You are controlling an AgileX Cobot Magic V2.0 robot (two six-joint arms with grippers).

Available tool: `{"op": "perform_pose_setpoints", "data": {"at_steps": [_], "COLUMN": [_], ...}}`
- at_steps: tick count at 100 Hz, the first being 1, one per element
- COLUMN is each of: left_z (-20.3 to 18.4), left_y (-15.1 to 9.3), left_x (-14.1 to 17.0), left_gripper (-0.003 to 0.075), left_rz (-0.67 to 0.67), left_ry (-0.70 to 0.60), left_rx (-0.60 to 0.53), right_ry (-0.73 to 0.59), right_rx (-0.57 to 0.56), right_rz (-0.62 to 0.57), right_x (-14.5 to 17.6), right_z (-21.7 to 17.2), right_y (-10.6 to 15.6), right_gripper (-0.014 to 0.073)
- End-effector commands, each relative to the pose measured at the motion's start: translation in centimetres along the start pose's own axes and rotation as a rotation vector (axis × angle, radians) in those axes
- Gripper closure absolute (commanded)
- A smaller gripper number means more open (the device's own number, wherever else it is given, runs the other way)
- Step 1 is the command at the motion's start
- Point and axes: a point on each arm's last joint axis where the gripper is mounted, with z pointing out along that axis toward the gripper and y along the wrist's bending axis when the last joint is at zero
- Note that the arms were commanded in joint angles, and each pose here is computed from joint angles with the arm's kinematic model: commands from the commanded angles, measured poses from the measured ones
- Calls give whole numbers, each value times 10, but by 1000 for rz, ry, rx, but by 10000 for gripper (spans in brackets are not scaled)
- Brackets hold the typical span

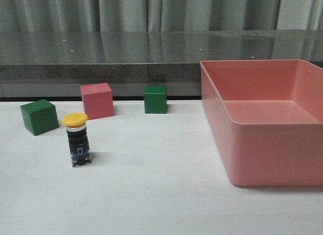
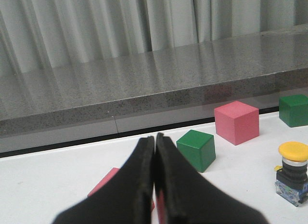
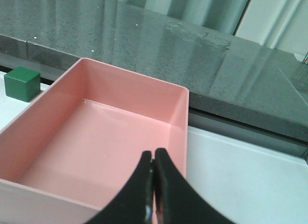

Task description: Place and stand button with both arms

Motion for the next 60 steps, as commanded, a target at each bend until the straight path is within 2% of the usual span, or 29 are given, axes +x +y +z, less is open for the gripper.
{"op": "perform_pose_setpoints", "data": {"at_steps": [1, 18, 40, 60], "left_z": [-2, -2, -2, -2], "left_y": [-1, -1, -1, -1], "left_x": [0, 0, 0, 0], "left_gripper": [739, 739, 739, 739], "left_rz": [-8, -8, -8, -8], "left_ry": [-85, -85, -85, -85], "left_rx": [-5, -5, -5, -5], "right_ry": [-89, -109, -253, -243], "right_rx": [38, 50, 72, 56], "right_rz": [0, -16, 219, 330], "right_x": [-14, -6, 26, 63], "right_z": [-2, -4, -14, -14], "right_y": [-5, -3, 4, 14], "right_gripper": [657, 657, 657, 657]}}
